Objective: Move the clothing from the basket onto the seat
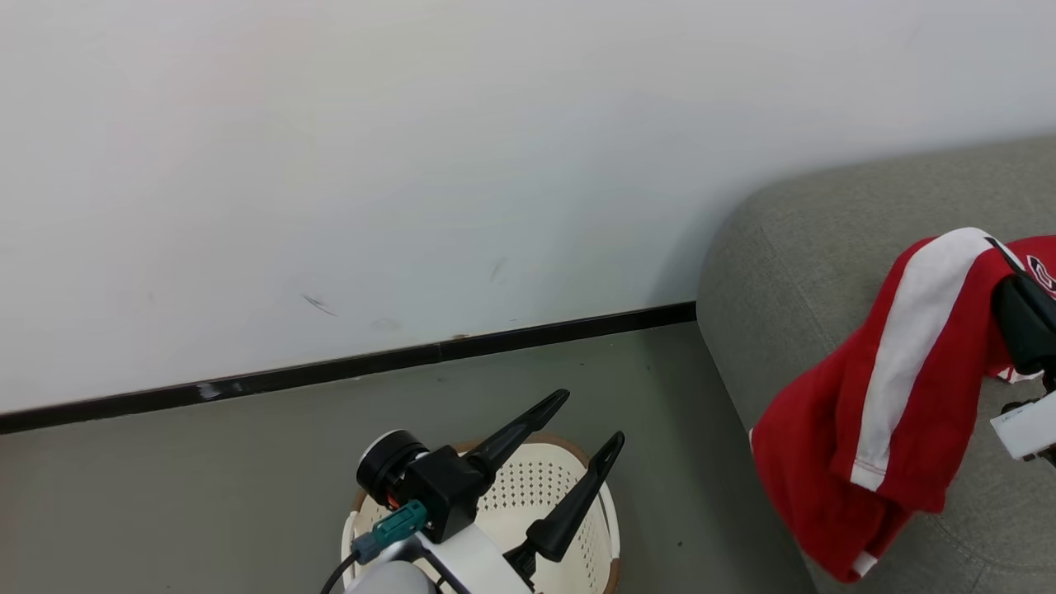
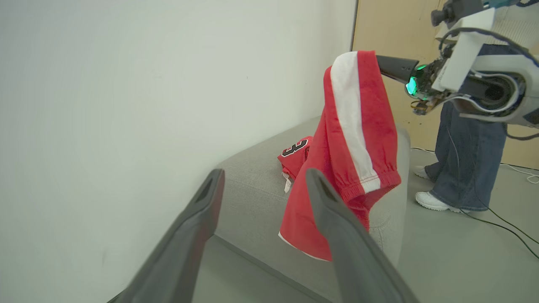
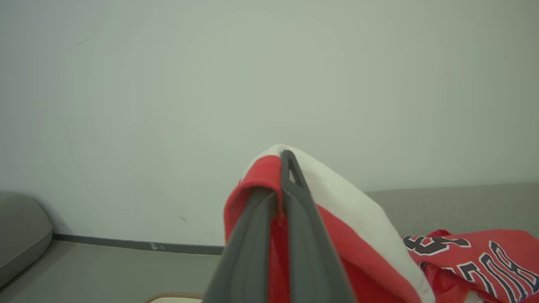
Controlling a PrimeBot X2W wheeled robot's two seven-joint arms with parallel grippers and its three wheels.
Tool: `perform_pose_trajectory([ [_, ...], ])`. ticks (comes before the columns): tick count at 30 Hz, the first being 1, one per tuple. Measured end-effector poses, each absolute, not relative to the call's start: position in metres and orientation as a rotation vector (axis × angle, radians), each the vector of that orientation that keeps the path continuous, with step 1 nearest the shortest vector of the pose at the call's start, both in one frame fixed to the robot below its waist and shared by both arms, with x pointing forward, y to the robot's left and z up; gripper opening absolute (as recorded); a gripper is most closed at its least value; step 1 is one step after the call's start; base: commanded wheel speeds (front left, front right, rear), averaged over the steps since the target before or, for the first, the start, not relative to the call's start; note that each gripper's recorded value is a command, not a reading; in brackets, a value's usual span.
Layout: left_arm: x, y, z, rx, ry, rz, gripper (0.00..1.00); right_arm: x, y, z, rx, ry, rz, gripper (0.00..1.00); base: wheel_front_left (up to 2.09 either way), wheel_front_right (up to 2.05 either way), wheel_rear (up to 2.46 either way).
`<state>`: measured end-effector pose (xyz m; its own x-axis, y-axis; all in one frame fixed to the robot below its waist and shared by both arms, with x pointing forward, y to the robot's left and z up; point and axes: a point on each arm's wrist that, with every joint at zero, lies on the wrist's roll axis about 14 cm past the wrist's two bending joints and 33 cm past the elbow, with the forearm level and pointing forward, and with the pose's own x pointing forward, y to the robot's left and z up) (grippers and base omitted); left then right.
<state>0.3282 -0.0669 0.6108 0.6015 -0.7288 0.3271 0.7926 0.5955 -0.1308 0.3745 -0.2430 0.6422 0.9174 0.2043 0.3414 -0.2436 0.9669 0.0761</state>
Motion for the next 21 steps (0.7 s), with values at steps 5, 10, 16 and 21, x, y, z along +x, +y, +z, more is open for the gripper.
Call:
perform_pose_trajectory([
  [5, 0.324, -0.08, 0.611, -0.299, -0.243, -0.935, 1.0, 0.358, -0.257, 0.631, 0.135, -0.325, 0.178, 0.0, 0.0, 0.0, 0.0],
  [10, 0.321, -0.091, 0.61, -0.309, -0.237, -0.968, 1.0, 0.343, -0.271, 0.62, 0.145, -0.312, 0.123, 0.0, 0.0, 0.0, 0.0],
  [16, 0.317, -0.105, 0.607, -0.315, -0.221, -1.015, 1.0, 0.326, -0.276, 0.617, 0.175, -0.324, 0.086, 0.0, 0.0, 0.0, 0.0],
  [21, 0.316, -0.114, 0.605, -0.323, -0.213, -1.045, 1.0, 0.316, -0.281, 0.616, 0.162, -0.325, 0.065, 0.0, 0.0, 0.0, 0.0],
])
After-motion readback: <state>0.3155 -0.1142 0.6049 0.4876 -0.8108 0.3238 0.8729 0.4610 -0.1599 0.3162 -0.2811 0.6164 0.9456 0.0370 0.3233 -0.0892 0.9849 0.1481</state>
